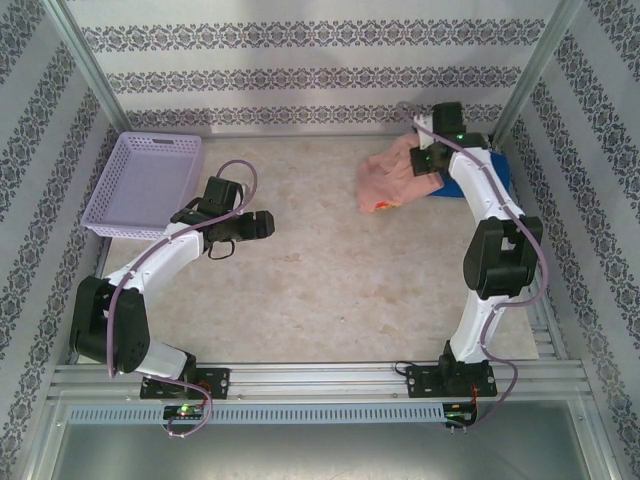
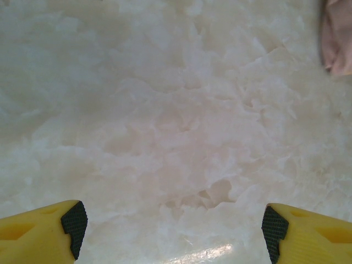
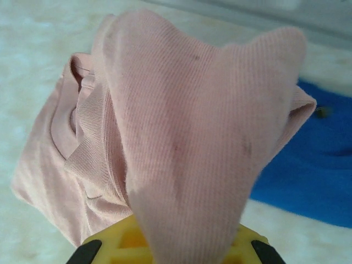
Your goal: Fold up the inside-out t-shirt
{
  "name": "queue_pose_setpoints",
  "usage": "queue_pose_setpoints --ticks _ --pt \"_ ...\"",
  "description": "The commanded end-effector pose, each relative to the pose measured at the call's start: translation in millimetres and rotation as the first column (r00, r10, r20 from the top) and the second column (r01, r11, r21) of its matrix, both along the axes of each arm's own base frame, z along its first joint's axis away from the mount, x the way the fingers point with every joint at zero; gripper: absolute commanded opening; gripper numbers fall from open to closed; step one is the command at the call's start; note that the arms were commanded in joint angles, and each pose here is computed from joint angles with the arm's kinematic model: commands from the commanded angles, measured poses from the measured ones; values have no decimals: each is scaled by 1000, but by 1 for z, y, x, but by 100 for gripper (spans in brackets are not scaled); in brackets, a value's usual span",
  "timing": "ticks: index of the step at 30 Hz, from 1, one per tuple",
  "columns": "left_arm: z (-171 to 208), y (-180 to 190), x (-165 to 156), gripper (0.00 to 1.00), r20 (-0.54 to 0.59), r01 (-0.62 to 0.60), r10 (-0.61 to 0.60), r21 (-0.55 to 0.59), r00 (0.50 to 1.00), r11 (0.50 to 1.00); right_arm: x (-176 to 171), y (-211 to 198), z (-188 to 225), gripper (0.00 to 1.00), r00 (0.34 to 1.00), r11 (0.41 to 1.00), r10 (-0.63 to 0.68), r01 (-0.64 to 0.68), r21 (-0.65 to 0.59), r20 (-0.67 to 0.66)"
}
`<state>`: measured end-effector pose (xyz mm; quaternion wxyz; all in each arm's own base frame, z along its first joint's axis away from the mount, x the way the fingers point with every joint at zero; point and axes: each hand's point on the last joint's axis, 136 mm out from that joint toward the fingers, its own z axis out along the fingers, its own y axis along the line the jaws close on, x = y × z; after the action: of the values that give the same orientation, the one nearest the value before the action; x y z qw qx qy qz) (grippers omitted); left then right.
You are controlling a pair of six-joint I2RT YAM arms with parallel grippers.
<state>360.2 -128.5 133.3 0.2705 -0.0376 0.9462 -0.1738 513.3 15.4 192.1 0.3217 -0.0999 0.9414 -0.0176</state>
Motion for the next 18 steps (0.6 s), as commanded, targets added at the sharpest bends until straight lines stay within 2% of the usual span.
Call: queue_pose_setpoints --ticks 1,7,18 --pt "5 7 -4 84 -3 -14 14 12 1000 1000 6 -37 3 0 999 984 1 -8 -176 -45" --pt "1 5 -3 84 -20 -12 12 11 1000 1000 28 -84 16 0 997 949 -52 34 -312 -49" --pt "-6 0 1 84 -46 -10 10 -3 999 1000 39 -152 41 0 978 887 -202 204 -414 49"
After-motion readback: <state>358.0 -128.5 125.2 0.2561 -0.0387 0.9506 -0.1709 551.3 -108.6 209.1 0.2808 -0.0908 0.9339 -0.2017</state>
